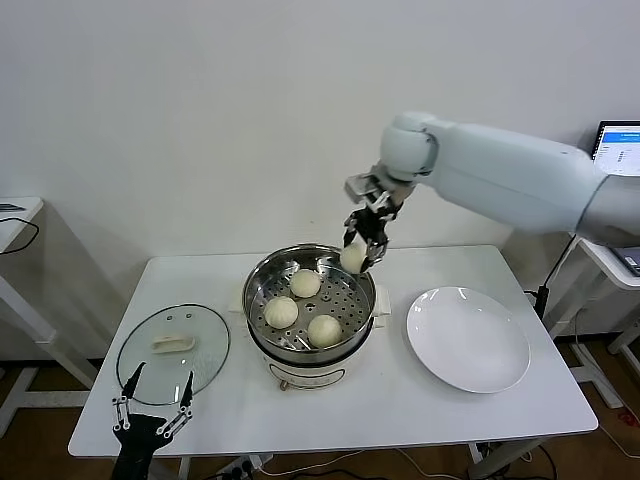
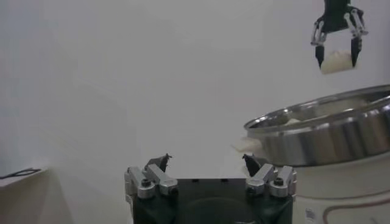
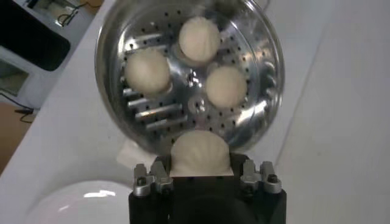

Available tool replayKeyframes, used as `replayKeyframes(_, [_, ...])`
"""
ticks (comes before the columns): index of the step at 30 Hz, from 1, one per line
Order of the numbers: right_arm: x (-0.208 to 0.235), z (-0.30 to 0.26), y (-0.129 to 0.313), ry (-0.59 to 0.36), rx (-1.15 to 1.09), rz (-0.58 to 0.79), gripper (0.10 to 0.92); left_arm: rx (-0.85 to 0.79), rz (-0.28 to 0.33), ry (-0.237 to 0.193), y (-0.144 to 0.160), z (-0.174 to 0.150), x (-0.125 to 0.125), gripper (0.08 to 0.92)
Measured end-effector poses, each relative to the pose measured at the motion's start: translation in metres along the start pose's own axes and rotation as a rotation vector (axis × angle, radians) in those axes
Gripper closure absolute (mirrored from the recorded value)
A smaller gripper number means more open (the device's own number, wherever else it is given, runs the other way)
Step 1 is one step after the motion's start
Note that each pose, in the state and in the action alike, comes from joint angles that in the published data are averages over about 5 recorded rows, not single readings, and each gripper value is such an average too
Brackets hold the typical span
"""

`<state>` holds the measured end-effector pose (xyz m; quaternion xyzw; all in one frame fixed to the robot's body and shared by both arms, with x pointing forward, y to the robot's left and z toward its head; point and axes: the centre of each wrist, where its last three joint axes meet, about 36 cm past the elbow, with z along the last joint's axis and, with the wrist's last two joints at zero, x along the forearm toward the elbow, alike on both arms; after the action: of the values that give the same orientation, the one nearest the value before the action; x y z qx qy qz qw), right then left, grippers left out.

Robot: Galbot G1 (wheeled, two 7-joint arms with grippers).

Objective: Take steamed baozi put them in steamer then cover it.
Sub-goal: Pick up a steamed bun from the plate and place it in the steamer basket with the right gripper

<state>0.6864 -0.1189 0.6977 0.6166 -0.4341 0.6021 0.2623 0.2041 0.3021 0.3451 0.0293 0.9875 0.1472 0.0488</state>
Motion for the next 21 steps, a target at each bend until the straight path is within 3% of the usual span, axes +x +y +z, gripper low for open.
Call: replayKeyframes(21, [-0.087, -0.033, -0.001, 0.058, 0.030, -0.075, 0.386, -0.012, -0.017, 0.003, 0.006, 0.000, 0.003, 0.177])
